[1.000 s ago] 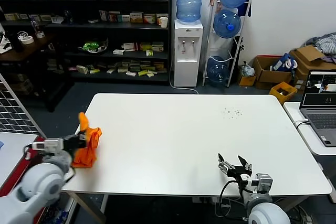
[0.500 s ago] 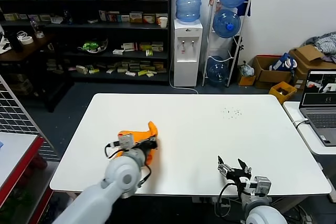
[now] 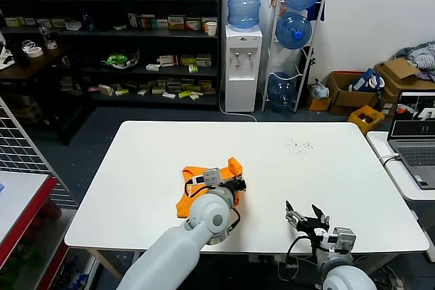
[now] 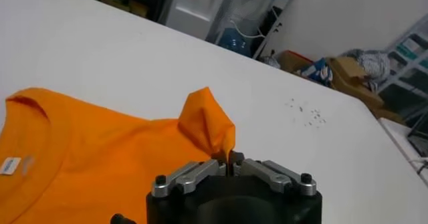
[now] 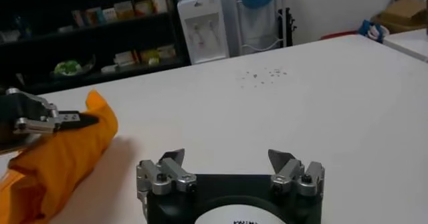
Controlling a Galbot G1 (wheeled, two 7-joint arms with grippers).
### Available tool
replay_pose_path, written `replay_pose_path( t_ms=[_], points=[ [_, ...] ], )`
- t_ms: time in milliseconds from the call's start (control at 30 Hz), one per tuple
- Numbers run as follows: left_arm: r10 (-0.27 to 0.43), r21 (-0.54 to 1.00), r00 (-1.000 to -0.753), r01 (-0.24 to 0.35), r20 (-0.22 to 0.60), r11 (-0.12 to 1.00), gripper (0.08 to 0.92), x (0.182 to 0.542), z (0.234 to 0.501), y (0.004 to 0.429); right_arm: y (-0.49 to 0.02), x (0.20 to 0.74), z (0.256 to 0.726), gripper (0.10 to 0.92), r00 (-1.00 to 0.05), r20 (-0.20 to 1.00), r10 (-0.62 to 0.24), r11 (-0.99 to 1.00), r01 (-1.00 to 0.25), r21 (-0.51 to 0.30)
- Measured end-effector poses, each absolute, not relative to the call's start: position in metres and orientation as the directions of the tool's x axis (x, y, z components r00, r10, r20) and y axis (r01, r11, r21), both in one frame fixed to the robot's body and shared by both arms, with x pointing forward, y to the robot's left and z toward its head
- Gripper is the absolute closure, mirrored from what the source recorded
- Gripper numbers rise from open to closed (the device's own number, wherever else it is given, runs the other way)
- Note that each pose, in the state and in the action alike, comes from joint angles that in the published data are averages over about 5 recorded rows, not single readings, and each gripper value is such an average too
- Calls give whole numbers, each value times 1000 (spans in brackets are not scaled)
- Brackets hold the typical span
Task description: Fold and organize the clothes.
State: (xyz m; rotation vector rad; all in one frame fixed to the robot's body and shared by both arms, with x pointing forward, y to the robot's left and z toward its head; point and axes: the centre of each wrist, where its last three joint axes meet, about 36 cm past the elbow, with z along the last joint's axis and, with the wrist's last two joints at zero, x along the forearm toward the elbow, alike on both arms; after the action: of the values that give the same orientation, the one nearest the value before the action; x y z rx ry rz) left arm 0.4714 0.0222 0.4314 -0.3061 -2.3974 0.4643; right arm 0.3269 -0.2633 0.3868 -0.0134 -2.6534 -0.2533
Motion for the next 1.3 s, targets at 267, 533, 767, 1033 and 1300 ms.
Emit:
replay_pose_path(
  t_ms=[267, 533, 767, 1033, 1300],
  points=[
    [363, -411, -735, 126, 573, 903, 891, 469, 431, -8, -267, 325, 392, 200, -892, 451, -29, 984, 55, 171],
    [383, -422, -733, 144, 562, 895, 774, 467, 432, -24, -271, 322, 397, 200, -898, 439, -24, 985, 54, 164],
    [390, -457, -755, 135, 527, 879, 574, 471, 442, -27, -278, 317, 402, 200, -917, 397, -42, 988, 21, 153],
    [377, -492, -809, 128, 450, 861, 340, 464, 444, 15, -288, 308, 402, 200, -942, 315, -112, 988, -71, 140],
    [278, -441, -914, 127, 296, 889, 183, 418, 396, 127, -302, 305, 387, 200, -963, 226, -145, 987, -126, 96]
  ],
)
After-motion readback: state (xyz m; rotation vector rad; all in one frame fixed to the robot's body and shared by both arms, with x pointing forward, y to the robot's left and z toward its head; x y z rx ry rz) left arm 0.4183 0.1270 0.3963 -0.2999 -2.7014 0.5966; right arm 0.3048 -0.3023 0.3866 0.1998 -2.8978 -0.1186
